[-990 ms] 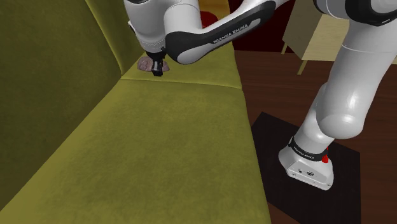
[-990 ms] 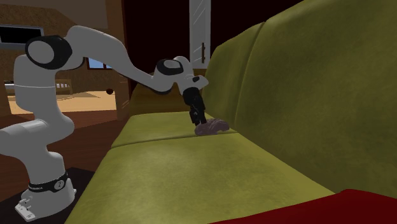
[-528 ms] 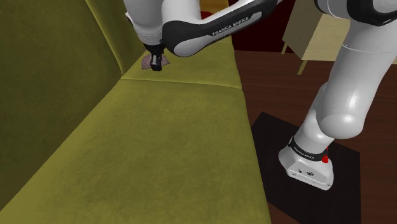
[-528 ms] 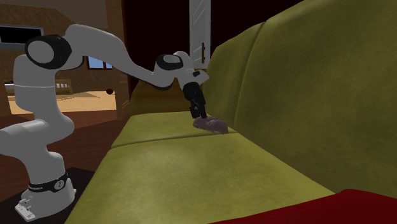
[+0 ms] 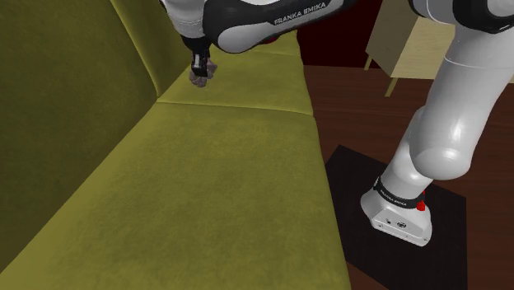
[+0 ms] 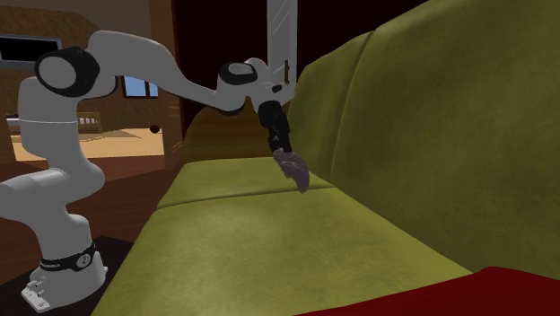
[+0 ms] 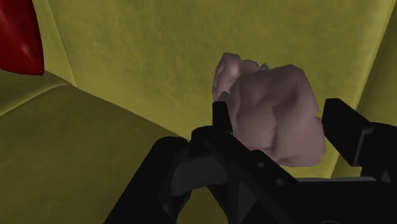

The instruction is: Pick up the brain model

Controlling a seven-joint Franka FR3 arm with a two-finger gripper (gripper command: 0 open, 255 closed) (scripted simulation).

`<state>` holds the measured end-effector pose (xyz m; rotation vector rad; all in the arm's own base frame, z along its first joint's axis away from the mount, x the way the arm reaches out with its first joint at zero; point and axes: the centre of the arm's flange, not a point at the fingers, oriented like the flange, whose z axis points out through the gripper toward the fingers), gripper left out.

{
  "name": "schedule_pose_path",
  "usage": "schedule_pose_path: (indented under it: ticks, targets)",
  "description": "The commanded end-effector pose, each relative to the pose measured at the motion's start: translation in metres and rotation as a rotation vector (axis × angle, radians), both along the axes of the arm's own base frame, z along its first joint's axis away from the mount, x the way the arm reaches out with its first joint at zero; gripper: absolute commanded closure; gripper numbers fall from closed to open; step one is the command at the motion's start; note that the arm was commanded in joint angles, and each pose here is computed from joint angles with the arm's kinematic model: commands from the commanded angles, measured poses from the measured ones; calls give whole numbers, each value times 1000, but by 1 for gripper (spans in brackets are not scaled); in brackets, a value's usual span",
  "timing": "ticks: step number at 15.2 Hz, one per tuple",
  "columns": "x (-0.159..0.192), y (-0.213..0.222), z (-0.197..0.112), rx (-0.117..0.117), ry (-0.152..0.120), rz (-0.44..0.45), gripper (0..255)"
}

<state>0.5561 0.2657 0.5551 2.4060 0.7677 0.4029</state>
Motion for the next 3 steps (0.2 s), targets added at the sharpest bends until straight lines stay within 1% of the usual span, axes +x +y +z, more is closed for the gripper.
schedule_pose_path:
  ticks: [1,3]
  targets:
    - [1,0,10,0,0,0,255]
    - [1,0,11,0,0,0,255]
